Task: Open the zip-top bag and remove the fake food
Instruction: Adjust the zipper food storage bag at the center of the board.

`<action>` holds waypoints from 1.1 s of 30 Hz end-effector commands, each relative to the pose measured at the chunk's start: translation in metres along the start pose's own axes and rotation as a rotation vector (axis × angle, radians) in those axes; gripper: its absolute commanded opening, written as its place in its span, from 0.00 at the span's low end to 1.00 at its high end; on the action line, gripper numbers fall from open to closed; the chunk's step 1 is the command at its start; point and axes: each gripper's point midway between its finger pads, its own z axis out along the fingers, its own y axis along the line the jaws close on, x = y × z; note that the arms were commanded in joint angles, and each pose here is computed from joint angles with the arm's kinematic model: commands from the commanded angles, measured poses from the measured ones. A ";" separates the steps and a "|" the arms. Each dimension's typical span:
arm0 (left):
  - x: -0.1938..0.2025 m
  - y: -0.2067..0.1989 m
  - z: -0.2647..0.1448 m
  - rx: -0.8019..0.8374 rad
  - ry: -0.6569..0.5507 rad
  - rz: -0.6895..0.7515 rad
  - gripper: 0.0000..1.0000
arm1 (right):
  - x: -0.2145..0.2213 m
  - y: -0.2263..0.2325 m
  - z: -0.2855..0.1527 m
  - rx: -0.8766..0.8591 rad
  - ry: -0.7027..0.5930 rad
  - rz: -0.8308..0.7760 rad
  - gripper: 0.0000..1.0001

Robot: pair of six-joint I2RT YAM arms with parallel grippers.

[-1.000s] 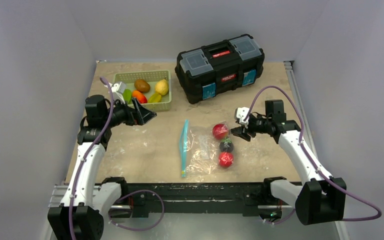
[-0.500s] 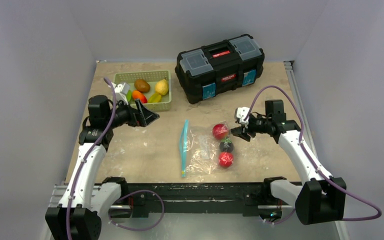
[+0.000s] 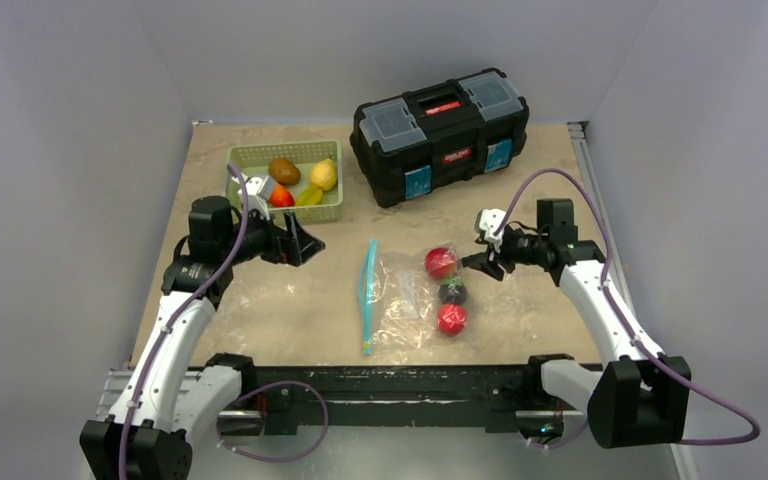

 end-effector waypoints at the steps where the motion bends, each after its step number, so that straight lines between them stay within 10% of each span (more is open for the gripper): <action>1: -0.017 -0.004 -0.006 -0.015 -0.046 0.069 1.00 | -0.009 -0.007 0.001 0.007 -0.037 -0.011 0.54; 33: -0.007 -0.004 -0.004 -0.024 -0.002 0.086 0.95 | 0.007 -0.050 0.025 -0.072 0.093 -0.035 0.53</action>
